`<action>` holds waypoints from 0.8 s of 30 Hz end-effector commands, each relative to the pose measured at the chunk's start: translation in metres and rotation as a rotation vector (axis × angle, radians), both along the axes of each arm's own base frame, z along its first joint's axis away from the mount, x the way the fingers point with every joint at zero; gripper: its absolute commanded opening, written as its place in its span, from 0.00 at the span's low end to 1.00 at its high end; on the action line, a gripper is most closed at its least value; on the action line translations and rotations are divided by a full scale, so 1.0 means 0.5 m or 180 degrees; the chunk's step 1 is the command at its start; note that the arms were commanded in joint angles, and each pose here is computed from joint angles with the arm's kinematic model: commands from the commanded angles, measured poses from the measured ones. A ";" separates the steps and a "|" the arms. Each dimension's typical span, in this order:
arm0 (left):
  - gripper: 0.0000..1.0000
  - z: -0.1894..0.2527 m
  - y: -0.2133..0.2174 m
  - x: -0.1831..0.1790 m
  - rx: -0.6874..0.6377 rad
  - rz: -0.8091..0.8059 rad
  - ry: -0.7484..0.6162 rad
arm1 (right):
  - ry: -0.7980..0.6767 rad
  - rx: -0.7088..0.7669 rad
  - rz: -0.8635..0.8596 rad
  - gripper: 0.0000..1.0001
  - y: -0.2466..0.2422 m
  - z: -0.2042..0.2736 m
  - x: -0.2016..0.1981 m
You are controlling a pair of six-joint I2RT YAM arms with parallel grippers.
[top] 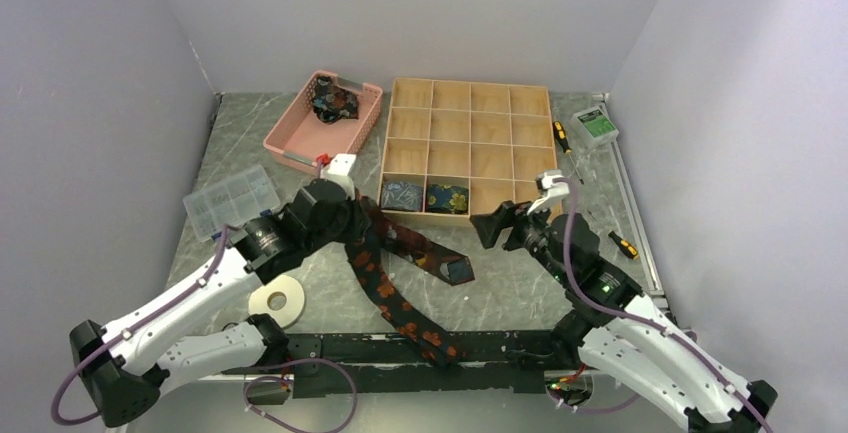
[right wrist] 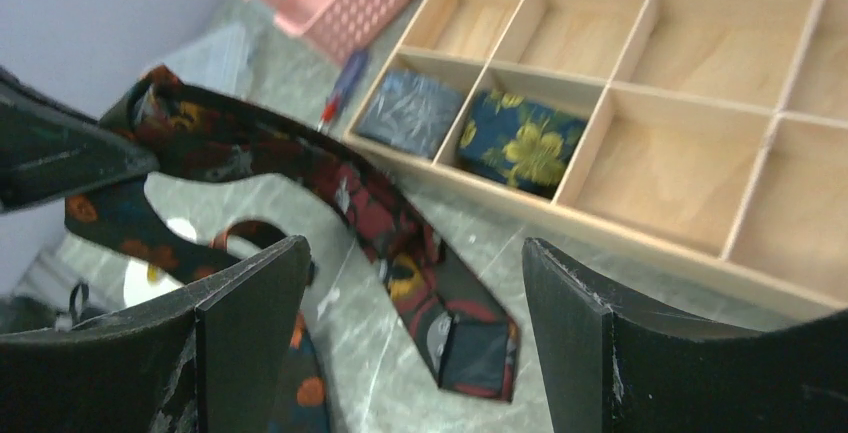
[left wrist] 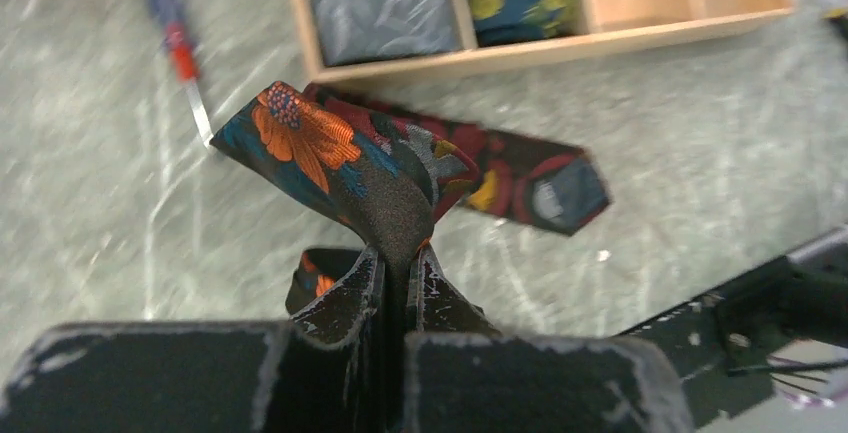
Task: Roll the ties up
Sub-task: Place the tie at the center of the board.
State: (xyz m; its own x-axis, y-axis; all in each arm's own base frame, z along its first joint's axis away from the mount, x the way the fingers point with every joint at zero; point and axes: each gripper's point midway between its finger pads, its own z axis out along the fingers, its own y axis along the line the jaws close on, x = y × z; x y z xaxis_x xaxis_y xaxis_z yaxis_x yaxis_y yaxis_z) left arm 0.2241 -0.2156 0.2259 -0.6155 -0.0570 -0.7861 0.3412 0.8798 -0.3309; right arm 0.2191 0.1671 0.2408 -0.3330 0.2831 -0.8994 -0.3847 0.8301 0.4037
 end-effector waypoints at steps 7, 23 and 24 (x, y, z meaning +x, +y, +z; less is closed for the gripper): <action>0.06 0.004 0.161 -0.024 -0.0242 0.1046 -0.0367 | 0.0546 0.0076 0.1111 0.81 0.129 -0.106 -0.061; 0.93 0.063 0.204 -0.033 0.0022 0.1129 -0.0448 | 0.0911 -0.0256 0.1098 0.81 0.191 -0.217 -0.061; 0.93 0.055 0.189 -0.029 0.0059 0.1015 -0.0443 | 0.0912 -0.0264 0.1082 0.81 0.192 -0.222 -0.058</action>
